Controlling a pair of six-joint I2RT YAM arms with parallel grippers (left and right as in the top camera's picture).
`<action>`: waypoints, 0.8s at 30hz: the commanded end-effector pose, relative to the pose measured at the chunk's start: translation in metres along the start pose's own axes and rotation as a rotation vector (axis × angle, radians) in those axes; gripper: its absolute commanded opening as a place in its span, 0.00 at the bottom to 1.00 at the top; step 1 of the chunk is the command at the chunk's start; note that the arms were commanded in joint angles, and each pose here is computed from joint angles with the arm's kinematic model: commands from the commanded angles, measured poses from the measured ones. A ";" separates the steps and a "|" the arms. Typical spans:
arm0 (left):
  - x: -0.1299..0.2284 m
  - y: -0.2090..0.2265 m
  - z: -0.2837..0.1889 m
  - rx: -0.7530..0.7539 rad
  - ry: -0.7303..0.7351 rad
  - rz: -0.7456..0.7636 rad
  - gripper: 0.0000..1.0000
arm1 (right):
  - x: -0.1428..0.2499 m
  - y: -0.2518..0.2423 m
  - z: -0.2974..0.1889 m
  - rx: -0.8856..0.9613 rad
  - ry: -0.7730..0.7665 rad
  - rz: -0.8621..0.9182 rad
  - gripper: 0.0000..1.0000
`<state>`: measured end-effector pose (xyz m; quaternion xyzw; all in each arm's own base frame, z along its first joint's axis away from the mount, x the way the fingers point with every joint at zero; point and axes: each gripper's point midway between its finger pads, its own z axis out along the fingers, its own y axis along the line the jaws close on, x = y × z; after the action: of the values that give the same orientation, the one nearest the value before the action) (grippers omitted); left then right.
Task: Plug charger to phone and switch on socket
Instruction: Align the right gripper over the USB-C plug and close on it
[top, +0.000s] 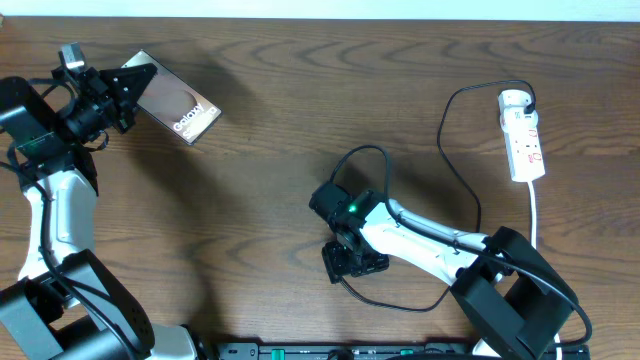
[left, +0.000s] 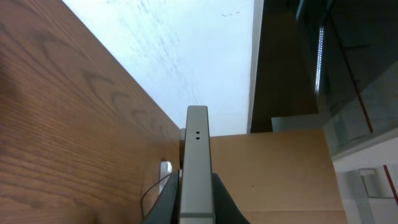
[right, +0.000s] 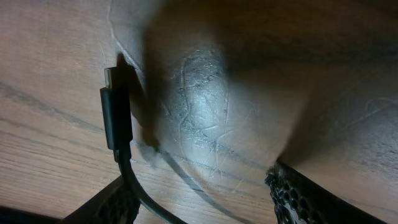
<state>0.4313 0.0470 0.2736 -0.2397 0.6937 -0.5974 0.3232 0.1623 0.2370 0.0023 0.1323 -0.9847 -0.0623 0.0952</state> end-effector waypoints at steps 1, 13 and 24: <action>-0.001 -0.014 -0.002 0.015 -0.002 0.045 0.07 | -0.006 0.004 -0.004 -0.001 -0.023 -0.016 0.68; -0.001 -0.014 -0.002 0.015 -0.002 0.065 0.07 | -0.014 0.010 -0.005 -0.001 -0.025 -0.066 0.69; -0.001 -0.014 -0.002 0.015 -0.002 0.070 0.07 | -0.017 0.010 0.002 0.023 0.018 -0.086 0.65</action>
<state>0.4316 0.0472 0.2733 -0.2319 0.6966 -0.5925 0.3315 0.1710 0.2451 0.0013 0.1603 -0.9805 -0.0563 0.0988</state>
